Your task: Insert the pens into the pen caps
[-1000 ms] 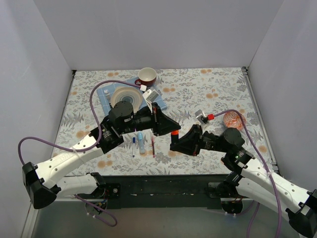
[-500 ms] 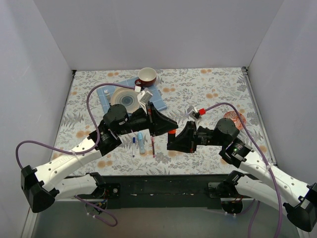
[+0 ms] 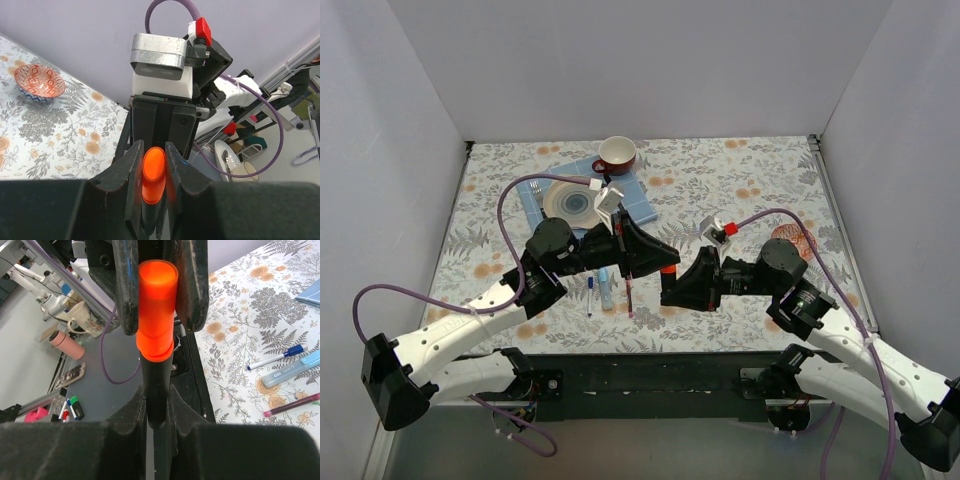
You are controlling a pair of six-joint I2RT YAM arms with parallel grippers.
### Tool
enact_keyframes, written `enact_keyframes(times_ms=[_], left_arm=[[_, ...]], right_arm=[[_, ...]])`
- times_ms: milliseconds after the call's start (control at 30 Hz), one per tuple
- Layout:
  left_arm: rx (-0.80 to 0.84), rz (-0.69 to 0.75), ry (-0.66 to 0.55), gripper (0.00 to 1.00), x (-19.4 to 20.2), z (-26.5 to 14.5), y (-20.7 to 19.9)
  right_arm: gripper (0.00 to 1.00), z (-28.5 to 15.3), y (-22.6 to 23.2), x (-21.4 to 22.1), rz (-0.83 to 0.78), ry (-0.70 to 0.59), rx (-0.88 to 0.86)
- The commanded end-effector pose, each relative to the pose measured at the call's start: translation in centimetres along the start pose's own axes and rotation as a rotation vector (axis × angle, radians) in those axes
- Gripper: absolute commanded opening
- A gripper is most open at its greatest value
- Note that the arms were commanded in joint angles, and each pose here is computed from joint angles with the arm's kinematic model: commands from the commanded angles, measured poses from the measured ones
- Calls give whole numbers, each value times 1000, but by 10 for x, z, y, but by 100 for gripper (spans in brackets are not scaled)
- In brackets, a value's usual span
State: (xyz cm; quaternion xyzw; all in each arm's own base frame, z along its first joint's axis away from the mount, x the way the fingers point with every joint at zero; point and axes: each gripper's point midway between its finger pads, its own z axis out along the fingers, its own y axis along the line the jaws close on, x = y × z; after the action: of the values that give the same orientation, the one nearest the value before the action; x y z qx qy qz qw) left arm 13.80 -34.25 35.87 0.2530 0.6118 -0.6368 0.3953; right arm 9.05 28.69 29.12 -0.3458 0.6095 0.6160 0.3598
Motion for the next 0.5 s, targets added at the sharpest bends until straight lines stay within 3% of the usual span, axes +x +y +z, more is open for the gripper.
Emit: enact_keyframes(times_ms=[0,467], left_arm=[[142,-213,367,0,92,-25,-22],[80,-265,460,0,120,-32,-5]], right_arm=[[1,-21,31,-135,-313,-414,77],[1,-21,34,-157,-397,-391,103]])
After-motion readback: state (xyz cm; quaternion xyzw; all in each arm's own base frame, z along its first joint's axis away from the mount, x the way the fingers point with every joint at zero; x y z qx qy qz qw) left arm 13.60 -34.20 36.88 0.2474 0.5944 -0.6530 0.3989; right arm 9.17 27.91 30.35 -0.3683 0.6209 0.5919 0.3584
